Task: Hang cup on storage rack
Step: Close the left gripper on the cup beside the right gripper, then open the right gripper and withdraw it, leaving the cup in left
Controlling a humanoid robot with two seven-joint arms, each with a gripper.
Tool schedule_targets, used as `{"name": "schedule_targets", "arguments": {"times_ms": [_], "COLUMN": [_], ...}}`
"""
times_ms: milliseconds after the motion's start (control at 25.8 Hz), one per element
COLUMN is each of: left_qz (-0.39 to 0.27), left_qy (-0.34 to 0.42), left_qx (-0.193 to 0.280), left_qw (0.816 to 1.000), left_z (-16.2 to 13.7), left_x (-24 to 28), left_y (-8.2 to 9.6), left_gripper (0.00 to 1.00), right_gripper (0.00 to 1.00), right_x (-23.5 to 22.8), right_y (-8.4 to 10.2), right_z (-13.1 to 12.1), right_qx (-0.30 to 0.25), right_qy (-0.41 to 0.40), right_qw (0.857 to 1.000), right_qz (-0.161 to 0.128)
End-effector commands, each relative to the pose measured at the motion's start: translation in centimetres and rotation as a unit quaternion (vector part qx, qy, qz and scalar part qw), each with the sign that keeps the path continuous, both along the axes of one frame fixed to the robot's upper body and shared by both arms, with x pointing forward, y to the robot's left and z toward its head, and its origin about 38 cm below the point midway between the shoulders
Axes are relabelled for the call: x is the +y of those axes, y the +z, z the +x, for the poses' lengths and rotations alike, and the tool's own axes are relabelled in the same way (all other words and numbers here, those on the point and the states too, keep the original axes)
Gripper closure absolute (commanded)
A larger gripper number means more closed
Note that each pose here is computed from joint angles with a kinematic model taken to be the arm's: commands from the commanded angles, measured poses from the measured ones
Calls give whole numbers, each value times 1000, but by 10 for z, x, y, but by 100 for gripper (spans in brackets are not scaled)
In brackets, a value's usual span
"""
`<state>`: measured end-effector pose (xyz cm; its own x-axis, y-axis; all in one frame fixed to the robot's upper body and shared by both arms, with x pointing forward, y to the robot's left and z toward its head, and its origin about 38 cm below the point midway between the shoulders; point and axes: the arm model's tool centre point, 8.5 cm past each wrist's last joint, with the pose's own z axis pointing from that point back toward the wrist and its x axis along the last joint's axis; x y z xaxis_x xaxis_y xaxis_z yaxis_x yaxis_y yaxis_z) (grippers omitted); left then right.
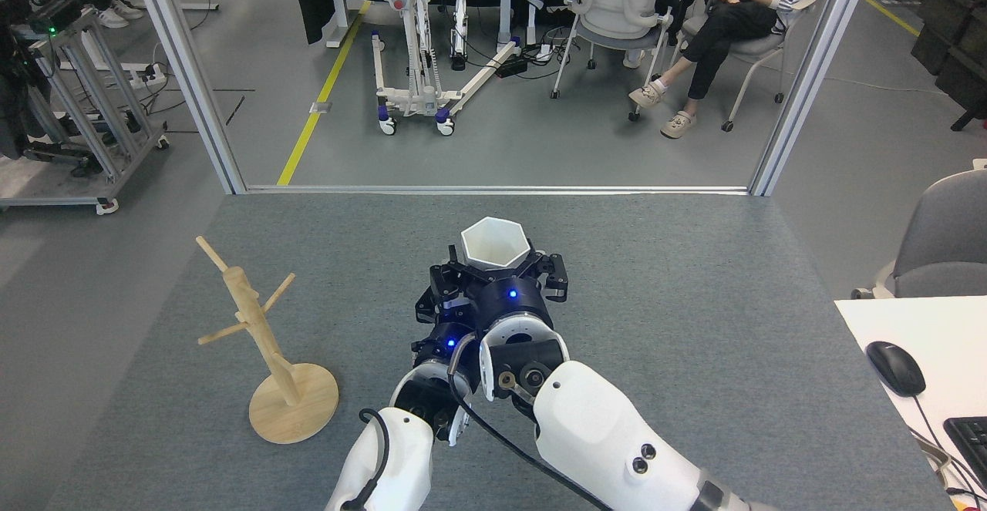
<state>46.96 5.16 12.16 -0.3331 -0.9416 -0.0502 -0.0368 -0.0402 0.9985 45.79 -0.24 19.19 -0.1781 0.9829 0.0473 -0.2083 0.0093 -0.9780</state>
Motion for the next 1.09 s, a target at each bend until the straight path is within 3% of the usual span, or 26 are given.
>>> {"name": "schedule_targets", "arguments": {"times_ms": [0, 233, 349, 620, 659, 853, 969, 1047], "left_qz": [3, 0, -1, -8, -12, -22, -11, -2], "left_qy": [-5, -6, -6, -11, -10, -13, -19, -26], "left_qx": [7, 5, 7, 5, 3, -9, -23, -42], "left_qw": [1000, 1000, 1000, 1000, 1000, 1000, 999, 999], "left_z": [-2, -4, -7, -17, -22, -41, -60, -78], "left_x": [-1, -1, -1, -2, -2, -1, 2, 6], "left_y": [-3, -2, -5, -7, -7, -5, -6, -2], "left_gripper": [100, 100, 100, 100, 100, 100, 100, 100], "right_gripper": [1, 1, 1, 1, 1, 1, 1, 1], "right_x": [6, 8, -10, -102, -122, -230, -274, -298], "right_y": [15, 52, 76, 89, 83, 3, -52, -77], "right_z": [-2, -1, 11, 48, 53, 56, 37, 20], "right_qx": [-20, -115, -165, -192, -186, -134, -105, -85], "right_qy": [14, 38, 20, -15, -22, -63, -79, -86], "right_qw": [1000, 992, 985, 981, 982, 989, 991, 993], "right_qz": [9, 27, 45, 33, 29, 19, 15, 15]}}
